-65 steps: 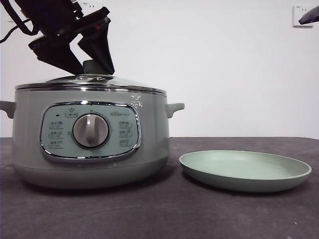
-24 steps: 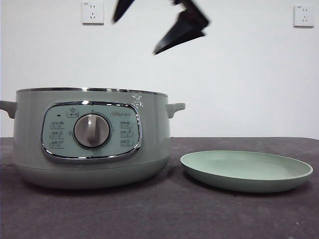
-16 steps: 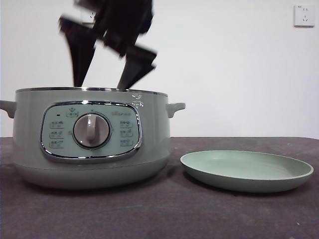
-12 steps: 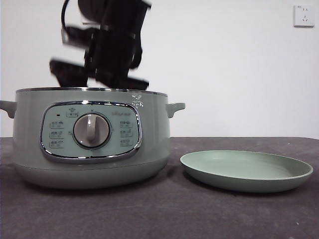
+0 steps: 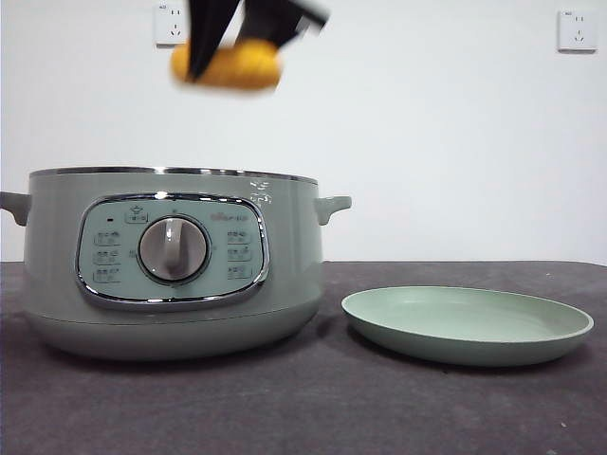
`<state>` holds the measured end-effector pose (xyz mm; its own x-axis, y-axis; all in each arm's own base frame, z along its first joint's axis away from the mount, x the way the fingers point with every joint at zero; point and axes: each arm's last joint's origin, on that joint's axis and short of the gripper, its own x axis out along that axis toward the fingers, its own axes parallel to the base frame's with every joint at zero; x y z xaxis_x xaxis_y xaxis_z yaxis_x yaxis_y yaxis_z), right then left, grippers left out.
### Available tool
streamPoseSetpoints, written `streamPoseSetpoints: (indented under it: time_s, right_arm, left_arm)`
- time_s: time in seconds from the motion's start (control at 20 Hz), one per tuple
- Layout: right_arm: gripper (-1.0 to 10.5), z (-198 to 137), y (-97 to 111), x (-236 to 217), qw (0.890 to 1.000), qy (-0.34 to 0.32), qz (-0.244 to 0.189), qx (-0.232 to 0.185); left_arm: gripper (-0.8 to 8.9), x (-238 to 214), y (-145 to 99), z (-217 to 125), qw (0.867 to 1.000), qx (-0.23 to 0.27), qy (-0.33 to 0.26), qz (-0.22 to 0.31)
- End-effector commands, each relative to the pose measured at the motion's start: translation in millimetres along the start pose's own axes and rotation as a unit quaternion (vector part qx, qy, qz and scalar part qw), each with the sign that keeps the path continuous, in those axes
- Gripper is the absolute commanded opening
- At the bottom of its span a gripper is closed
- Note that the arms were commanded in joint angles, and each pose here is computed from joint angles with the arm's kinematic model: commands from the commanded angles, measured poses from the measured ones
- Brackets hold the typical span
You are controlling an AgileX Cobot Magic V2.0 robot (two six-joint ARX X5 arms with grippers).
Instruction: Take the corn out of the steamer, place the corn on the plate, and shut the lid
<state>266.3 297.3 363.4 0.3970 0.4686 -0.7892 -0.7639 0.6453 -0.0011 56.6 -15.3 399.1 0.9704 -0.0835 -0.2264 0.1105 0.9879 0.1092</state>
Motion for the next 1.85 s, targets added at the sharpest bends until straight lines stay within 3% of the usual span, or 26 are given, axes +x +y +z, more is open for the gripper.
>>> streamPoseSetpoints:
  time_s: [0.05, 0.2, 0.35, 0.5, 0.75, 1.15, 1.65, 1.85]
  right_arm:
    - [-0.1, -11.3, -15.1, -36.5, 1.000, 0.016, -0.013, 0.012]
    - [-0.1, -34.1, -40.4, -78.2, 0.995, 0.065, -0.050, 0.058]
    - [-0.1, -48.5, -66.3, -90.5, 0.982, 0.094, -0.108, 0.120]
    - [-0.1, -60.3, -84.7, -81.7, 0.972, 0.120, -0.123, 0.160]
    - [-0.1, -95.9, -88.3, -33.7, 0.950, 0.213, -0.144, 0.176]
    - [-0.1, -147.6, -88.2, 60.4, 0.961, 0.133, -0.149, 0.189]
    - [0.1, -191.2, -85.3, 94.8, 0.964, 0.105, -0.153, 0.190]
    - [2.4, -192.1, -89.0, 94.0, 0.961, 0.103, -0.160, 0.200]
  left_arm:
    - [-0.08, 10.2, -3.7, 10.9, 1.000, -0.009, -0.021, -0.008]
    - [-0.08, 29.5, -12.8, 17.0, 0.998, -0.007, -0.015, -0.053]
    - [-0.08, 44.1, -19.5, 20.6, 0.997, -0.005, -0.010, -0.083]
    - [-0.08, 53.9, -24.1, 21.1, 0.994, -0.016, 0.002, -0.105]
    - [-0.08, 63.7, -28.2, 21.5, 0.993, -0.013, 0.011, -0.116]
    - [-0.08, 72.6, -32.1, 22.5, 0.991, -0.014, 0.015, -0.130]
    - [-0.08, 79.9, -34.6, 22.4, 0.991, -0.013, 0.022, -0.130]
    - [-0.08, 84.8, -36.4, 21.6, 0.991, -0.011, 0.030, -0.131]
